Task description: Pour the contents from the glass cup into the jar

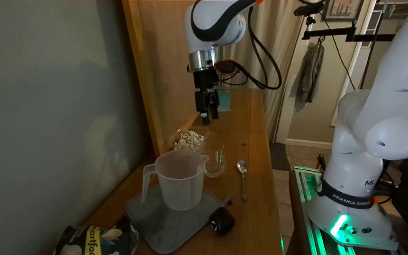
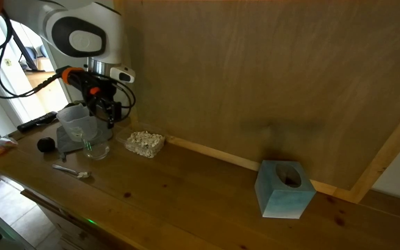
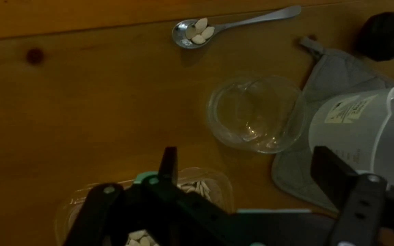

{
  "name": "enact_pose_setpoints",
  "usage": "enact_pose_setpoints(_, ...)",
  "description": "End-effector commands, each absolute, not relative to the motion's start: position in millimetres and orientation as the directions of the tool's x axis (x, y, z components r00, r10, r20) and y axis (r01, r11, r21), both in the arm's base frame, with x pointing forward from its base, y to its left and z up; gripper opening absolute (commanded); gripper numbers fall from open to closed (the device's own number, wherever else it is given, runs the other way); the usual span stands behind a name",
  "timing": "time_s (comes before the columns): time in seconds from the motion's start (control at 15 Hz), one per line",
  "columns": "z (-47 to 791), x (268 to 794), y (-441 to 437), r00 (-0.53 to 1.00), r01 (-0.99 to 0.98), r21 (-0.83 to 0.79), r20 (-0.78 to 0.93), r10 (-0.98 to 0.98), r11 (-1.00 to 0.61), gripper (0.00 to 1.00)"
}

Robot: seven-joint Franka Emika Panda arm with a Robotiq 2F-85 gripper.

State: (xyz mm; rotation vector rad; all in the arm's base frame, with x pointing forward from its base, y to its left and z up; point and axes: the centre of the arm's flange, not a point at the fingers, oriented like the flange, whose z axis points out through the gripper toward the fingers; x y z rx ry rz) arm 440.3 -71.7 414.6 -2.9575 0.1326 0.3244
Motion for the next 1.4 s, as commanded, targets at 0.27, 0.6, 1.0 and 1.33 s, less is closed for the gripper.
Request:
enact_pose_setpoints(0.27,398.1,443.4,-51.5,0.939,-0.242,-0.106,-0.276,-0.205,-0.964,1.0)
enact_pose_setpoints(0.6,399.6,441.2,-54.3,0.943,-0.223,-0.103,-0.275,-0.188,-0.969,1.0)
enact_pose_setpoints(1.0,392.0,443.1,-21.4,0.945,-0.239,-0.077,-0.246,-0.214,-0.968,1.0)
enact_pose_setpoints(1.33,385.7,444.1,-6.8,0.961,-0.242,-0.089,-0.163,-0.225,-0.966,1.0)
